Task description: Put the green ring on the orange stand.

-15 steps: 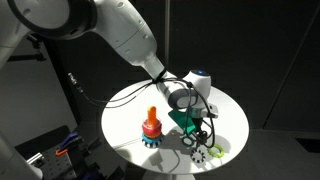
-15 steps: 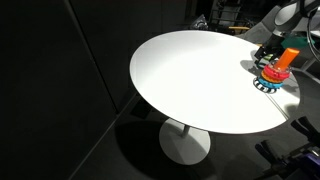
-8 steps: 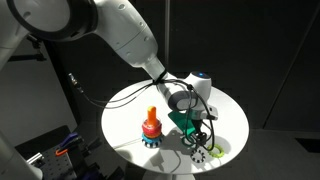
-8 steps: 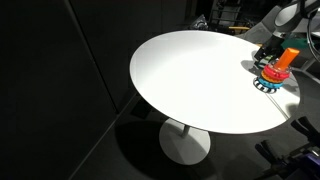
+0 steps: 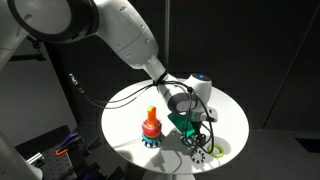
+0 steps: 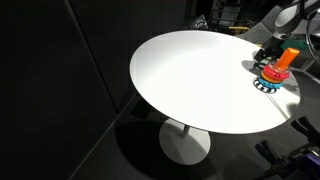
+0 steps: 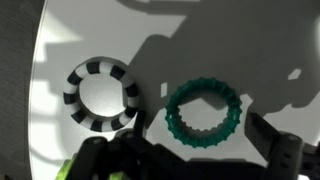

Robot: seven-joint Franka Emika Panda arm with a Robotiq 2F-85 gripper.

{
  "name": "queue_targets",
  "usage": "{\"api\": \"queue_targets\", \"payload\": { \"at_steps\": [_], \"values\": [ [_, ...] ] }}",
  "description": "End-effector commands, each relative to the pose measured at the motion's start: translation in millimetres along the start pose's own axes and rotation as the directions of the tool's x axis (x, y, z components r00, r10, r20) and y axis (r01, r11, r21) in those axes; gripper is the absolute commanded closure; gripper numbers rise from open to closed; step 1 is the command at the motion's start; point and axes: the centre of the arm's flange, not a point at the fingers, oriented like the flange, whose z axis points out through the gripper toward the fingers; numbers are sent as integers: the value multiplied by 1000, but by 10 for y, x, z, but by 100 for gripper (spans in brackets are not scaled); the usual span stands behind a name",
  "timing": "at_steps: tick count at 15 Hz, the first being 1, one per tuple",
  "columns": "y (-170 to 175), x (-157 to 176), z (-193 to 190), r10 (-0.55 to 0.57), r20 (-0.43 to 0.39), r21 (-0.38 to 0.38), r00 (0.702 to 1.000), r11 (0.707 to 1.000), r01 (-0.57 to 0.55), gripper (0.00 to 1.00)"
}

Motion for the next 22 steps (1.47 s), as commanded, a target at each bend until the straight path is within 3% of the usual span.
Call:
{"api": "queue_targets", "payload": {
  "at_steps": [1,2,3,7,16,22],
  "values": [
    [19,1,-4,-10,-10,28,1000,1000,10,0],
    [14,0,-1,-10,-10,27,1000,1000,10,25],
    [12,0,-1,-10,-10,26,1000,1000,11,26],
    [15,25,-108,-2,-20,23,1000,1000,2,55],
    [-133,-32,-845,-33,-53,14,998,999,33,55],
    [-281,-305,-1438,-111,-37,15,993,994,111,55]
  ]
}}
